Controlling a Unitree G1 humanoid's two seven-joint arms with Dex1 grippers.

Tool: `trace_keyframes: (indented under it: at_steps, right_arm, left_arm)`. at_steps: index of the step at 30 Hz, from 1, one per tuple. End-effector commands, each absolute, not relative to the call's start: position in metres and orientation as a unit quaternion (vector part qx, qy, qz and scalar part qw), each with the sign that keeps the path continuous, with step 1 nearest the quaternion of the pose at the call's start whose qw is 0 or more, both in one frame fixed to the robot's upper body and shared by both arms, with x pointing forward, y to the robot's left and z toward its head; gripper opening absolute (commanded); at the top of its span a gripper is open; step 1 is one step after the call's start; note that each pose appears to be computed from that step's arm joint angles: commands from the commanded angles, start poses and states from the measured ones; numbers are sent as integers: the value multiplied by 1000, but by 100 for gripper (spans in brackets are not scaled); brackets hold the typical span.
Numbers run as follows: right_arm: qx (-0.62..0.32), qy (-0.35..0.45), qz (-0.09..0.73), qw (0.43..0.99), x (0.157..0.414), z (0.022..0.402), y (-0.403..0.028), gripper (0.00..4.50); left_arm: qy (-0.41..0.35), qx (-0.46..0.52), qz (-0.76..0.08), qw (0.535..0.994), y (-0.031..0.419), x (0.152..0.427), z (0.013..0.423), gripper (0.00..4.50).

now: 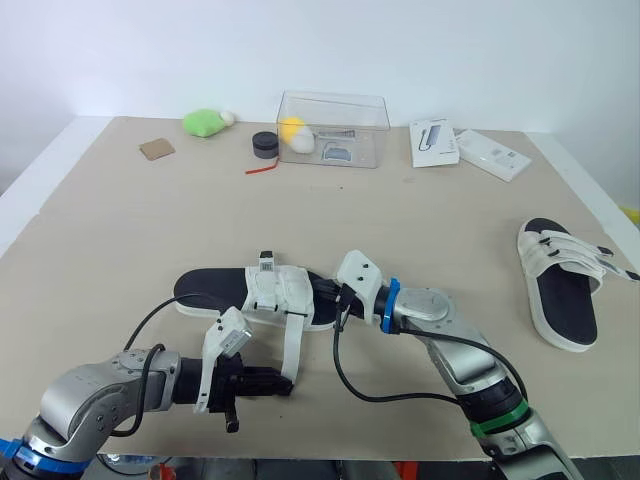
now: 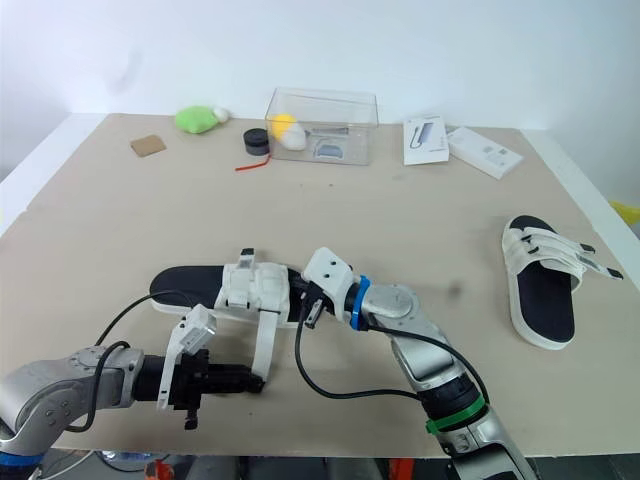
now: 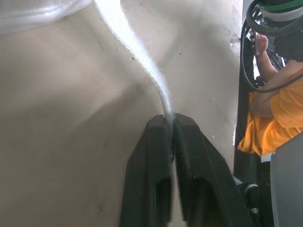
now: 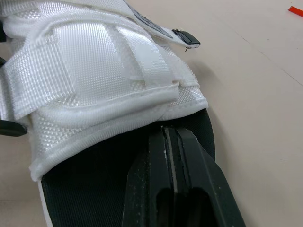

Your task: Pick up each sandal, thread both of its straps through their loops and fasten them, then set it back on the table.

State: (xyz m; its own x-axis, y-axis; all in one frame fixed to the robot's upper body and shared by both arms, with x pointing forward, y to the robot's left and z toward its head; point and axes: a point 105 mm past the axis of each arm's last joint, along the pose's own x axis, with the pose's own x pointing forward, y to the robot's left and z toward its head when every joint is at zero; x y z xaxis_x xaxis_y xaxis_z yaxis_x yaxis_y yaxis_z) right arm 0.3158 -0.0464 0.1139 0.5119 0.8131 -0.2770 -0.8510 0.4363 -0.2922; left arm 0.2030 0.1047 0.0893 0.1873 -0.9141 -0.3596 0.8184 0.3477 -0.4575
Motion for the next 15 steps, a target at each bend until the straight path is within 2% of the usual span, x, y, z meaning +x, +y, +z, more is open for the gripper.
trace_keyframes:
  at_steps: [1,5,7,9,11,13,15]
  right_arm:
    - [-202,76,496,841,314,101,-49,0]
    - [-203,77,499,839,313,100,-49,0]
    - [-203,77,501,838,313,99,-48,0]
    - [-202,77,505,836,313,99,-46,0]
    - [-203,77,508,834,312,98,-45,0]
    - [-203,75,510,832,312,98,-44,0]
    - [-204,73,511,832,313,98,-43,0]
  left_arm:
    - [266,-35,-568,778,123,201,106,192]
    - [251,30,-556,792,149,201,114,377]
    - [235,69,-552,797,158,202,117,377]
    - [180,124,-553,804,161,208,128,377]
    - [71,247,-552,793,161,218,144,377]
    - [-23,391,-556,733,164,218,145,377]
    - [-72,454,-560,689,166,216,141,377]
